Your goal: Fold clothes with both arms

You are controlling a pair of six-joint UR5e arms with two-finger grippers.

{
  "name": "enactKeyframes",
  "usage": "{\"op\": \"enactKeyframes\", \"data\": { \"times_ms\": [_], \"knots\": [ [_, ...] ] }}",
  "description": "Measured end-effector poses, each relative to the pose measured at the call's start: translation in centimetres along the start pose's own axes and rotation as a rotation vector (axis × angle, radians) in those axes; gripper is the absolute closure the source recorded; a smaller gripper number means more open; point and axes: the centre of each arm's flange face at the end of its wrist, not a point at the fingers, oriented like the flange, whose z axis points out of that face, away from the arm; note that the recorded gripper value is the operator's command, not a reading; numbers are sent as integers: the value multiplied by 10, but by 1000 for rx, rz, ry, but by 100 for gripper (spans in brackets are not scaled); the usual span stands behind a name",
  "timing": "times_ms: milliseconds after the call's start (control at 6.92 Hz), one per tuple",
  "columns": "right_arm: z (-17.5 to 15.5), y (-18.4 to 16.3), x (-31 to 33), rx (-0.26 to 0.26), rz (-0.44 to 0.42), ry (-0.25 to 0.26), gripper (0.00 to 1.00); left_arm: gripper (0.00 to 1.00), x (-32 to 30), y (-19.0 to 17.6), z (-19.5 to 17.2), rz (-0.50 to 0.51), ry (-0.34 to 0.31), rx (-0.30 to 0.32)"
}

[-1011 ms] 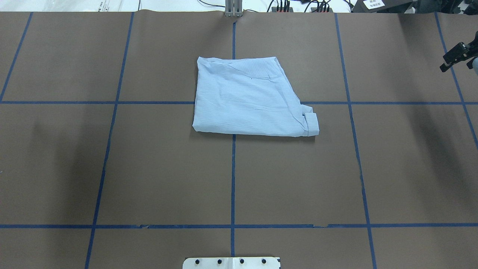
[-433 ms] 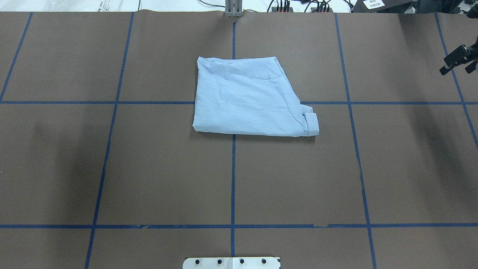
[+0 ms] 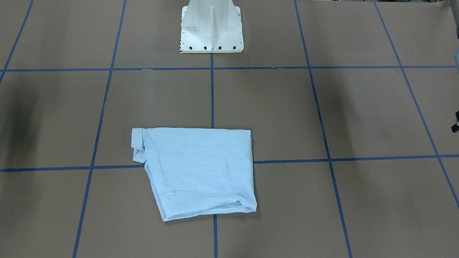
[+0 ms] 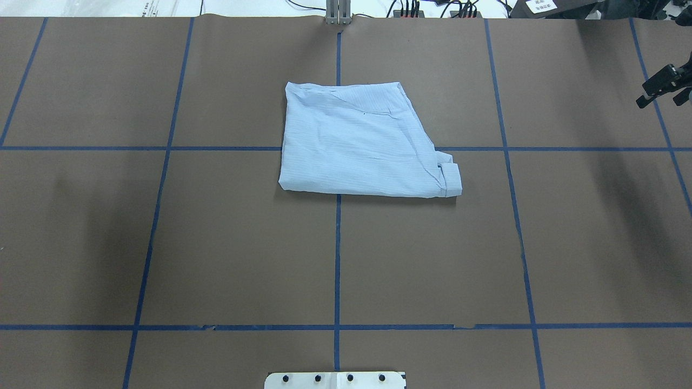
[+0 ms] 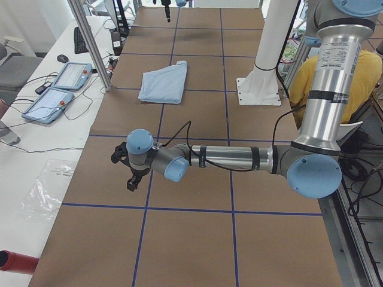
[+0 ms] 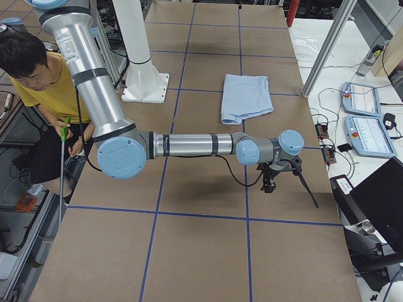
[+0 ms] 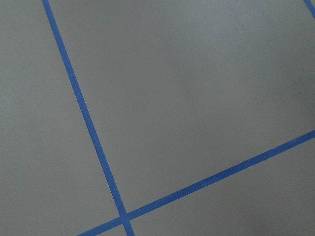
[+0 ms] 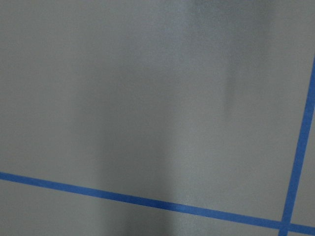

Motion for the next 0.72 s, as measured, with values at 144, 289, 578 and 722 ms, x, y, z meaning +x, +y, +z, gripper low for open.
{"op": "enactKeyframes", "data": {
  "times_ms": [144,289,578,722],
  "knots": [
    [0,0,0,0,0,0,0,0,1,1,-1,3,0,3],
    [0,0,0,1,-1,0,0,0,1,1,-1,3,1,5],
    [0,0,0,1,-1,0,0,0,0,3,-1,-3,2,3],
    [0,0,0,1,-1,3,0,0,-3,7,2,-13,-2,-4]
  ]
}}
